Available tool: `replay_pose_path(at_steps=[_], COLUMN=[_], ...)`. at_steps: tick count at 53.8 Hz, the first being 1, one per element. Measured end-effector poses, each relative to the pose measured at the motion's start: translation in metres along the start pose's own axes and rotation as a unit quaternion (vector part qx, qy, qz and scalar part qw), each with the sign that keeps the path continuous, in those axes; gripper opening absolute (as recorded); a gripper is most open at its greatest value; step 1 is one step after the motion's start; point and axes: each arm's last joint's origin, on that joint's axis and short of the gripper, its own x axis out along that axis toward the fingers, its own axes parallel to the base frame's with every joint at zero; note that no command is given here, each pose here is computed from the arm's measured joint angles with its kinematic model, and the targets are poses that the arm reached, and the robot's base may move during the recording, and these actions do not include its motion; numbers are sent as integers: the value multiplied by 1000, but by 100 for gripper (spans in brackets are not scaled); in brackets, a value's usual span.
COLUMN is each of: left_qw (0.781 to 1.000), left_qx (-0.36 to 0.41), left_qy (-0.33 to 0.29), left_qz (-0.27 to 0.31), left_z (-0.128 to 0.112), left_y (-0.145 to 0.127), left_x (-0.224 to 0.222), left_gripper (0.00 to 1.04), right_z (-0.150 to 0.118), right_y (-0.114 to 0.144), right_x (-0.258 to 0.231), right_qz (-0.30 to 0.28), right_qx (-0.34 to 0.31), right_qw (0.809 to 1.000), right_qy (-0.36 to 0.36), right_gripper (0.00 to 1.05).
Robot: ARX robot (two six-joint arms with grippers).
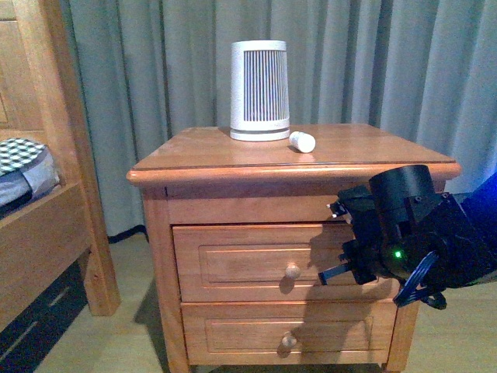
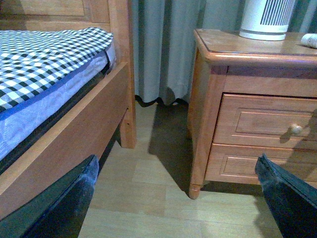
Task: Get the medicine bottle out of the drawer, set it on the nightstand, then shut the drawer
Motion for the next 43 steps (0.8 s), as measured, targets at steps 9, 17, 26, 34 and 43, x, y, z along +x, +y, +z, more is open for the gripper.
replay_pose_path(at_steps=[9, 17, 26, 34, 43], left_qw=[1000, 1000, 1000, 1000, 1000], left_qx=[0, 0, 0, 0, 0], left_qy=[0, 0, 0, 0, 0], left_qz=[0, 0, 0, 0, 0], left_z=[0, 0, 0, 0, 0], left_y=[0, 0, 0, 0, 0], left_x=[0, 0, 0, 0, 0], left_gripper=[98, 98, 98, 98, 98], right_z=[-1, -8, 5, 20, 24], right_y=[1, 4, -4, -33, -66], right_x=[0, -29, -98, -176, -274], right_qz=[9, 59, 124, 154, 169], right_qx=[16, 95, 182, 228, 247], right_qw=[1000, 994, 974, 954, 934], right_qy=[-2, -14, -61, -117, -195], right_gripper=[3, 3, 3, 3, 3])
